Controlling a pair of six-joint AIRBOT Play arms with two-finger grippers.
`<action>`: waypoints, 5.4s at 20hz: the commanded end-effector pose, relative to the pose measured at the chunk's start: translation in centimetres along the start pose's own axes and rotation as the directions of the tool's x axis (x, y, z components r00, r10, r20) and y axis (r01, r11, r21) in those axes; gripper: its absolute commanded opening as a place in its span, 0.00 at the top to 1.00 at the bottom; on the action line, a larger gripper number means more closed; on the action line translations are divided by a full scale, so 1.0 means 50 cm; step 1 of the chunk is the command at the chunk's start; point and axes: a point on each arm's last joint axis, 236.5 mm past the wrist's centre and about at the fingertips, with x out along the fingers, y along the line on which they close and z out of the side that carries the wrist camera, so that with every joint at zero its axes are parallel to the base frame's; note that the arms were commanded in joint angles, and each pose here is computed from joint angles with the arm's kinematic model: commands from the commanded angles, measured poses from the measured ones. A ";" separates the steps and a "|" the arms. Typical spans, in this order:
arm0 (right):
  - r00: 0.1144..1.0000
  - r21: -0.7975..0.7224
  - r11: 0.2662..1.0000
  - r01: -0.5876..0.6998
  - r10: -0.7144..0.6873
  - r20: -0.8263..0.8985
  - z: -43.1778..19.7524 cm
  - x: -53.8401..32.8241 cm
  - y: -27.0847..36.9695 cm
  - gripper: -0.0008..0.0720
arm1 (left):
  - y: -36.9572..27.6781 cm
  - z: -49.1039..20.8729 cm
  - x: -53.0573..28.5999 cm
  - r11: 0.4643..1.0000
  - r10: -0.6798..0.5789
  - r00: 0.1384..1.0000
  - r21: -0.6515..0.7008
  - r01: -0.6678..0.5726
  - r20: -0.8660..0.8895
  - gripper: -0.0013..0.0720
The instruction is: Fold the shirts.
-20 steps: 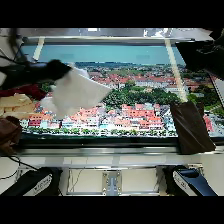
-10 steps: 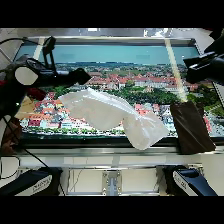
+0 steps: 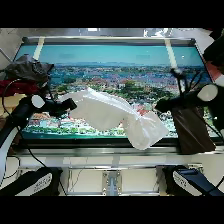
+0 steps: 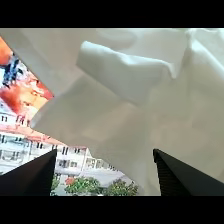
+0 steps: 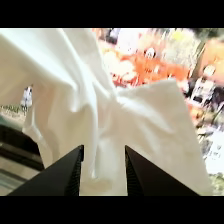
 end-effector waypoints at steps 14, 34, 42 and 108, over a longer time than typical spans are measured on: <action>0.905 0.550 0.721 -0.422 0.368 0.212 -0.102 0.318 0.326 0.37 | 0.085 0.130 -0.022 0.991 0.033 0.969 -0.134 0.000 0.246 0.03; 0.925 0.597 0.706 -0.380 0.304 0.230 -0.042 0.391 0.334 0.37 | 0.123 0.202 0.167 0.900 -0.161 0.966 -0.372 0.228 0.203 0.18; 0.925 0.598 0.706 -0.379 0.299 0.234 -0.041 0.392 0.332 0.39 | 0.094 0.175 0.215 0.909 -0.173 0.974 -0.357 0.216 0.149 0.84; 0.855 0.753 0.616 -0.232 -0.239 0.460 -0.046 -0.065 -0.311 0.26 | 0.447 -0.029 -0.192 0.677 0.172 0.934 -0.727 0.120 0.314 0.04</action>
